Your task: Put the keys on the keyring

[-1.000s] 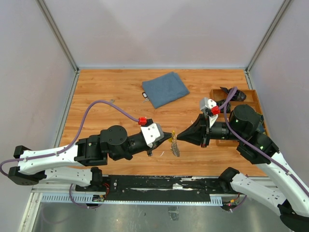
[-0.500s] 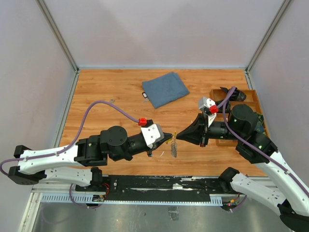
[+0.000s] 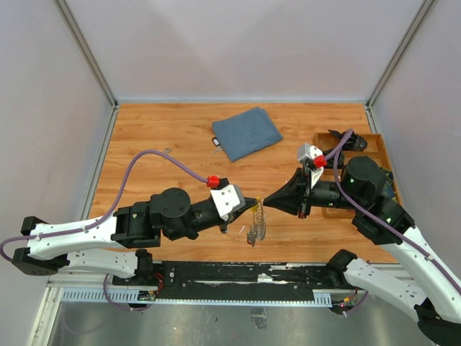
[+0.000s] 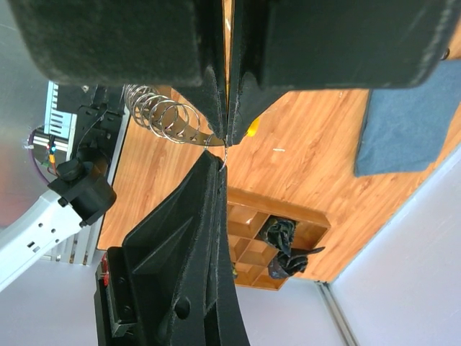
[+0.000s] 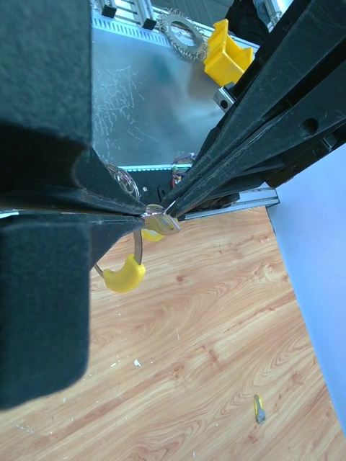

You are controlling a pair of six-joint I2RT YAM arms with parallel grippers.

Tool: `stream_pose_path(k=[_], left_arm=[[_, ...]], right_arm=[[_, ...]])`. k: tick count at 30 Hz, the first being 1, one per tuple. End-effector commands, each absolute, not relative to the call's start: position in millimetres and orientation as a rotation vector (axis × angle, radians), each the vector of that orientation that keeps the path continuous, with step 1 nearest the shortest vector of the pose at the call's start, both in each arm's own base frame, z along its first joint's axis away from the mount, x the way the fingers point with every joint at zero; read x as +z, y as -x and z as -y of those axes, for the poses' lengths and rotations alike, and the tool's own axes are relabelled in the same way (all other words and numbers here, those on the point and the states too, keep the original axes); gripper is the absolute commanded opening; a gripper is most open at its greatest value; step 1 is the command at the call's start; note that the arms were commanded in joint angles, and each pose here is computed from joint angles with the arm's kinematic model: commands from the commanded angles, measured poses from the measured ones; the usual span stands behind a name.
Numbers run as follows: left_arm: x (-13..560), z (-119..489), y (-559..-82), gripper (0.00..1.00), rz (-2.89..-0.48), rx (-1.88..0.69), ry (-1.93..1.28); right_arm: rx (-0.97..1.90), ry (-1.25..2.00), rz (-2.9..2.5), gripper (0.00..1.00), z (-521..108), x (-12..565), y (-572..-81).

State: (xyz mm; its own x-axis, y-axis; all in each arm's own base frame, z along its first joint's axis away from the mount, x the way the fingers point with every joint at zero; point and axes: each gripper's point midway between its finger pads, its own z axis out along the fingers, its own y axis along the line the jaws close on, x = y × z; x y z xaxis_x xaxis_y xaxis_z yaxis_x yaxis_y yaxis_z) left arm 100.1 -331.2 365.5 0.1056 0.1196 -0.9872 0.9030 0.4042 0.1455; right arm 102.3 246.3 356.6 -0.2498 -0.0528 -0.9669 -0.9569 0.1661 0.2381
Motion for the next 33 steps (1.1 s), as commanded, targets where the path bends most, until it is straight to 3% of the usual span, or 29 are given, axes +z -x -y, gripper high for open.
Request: stream_pose_path(k=[1,33], left_arm=[[388.0,333.2,-96.2,0.0,-1.304,-0.791,-0.978],[391.5,333.6,-95.5,0.02,-1.297,-0.814,-0.952]], right_arm=[[1.215,0.955,-1.451,0.01,-244.7,374.2,-108.3],[1.246,0.747,-1.358,0.0,-236.6,390.0,-115.5]])
